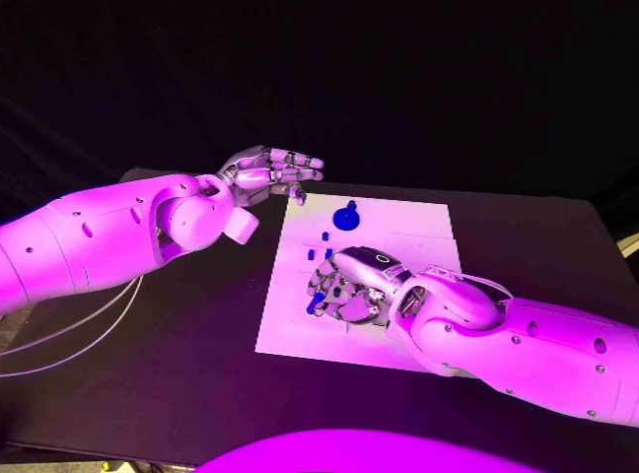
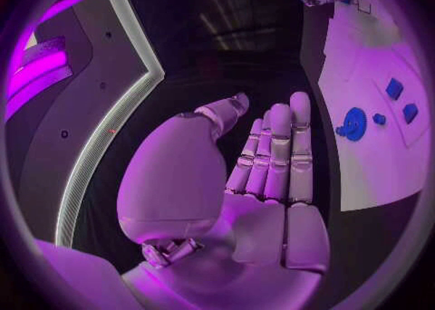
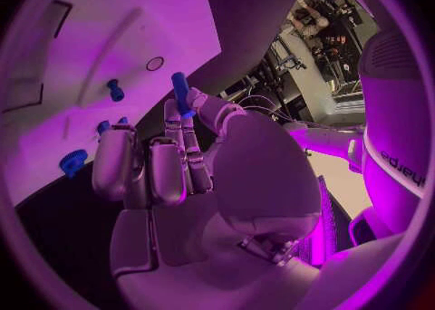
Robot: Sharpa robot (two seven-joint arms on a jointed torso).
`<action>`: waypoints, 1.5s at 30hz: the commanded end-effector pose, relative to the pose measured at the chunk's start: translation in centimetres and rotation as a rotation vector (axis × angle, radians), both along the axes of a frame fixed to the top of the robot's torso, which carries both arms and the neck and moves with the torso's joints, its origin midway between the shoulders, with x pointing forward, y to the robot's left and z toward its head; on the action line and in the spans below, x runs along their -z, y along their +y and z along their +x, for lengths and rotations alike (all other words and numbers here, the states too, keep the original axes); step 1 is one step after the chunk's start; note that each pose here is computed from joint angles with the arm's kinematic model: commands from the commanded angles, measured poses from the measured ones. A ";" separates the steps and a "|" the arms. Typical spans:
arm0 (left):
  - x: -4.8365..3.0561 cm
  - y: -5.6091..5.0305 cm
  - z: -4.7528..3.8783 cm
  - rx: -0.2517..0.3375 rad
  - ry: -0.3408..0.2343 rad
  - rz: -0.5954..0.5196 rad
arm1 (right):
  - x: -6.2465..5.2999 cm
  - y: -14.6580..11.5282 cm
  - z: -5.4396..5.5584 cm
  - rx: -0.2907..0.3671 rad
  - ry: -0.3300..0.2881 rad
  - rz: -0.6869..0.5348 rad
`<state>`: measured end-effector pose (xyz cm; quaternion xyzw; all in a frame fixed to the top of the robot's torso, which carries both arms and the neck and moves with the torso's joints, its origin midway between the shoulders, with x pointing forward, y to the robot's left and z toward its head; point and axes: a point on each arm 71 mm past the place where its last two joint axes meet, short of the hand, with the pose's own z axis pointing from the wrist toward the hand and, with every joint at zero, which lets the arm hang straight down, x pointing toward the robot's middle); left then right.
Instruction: Assemble the parts on the task board
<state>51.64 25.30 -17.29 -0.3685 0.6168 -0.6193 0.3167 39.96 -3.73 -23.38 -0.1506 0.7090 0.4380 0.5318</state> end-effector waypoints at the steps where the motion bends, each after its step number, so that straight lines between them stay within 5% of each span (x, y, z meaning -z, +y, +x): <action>1: -0.05 -0.2 -0.01 0.006 -0.002 -0.005 | 0.6 0.1 0.0 0.003 0.001 -0.021; 36: -0.05 0.0 -0.10 0.007 0.003 -0.002 | 1.5 -0.1 0.3 0.044 -0.055 -0.103; 45: -0.05 0.1 -0.13 0.007 0.004 -0.002 | 1.9 0.5 0.0 -0.008 0.013 -0.116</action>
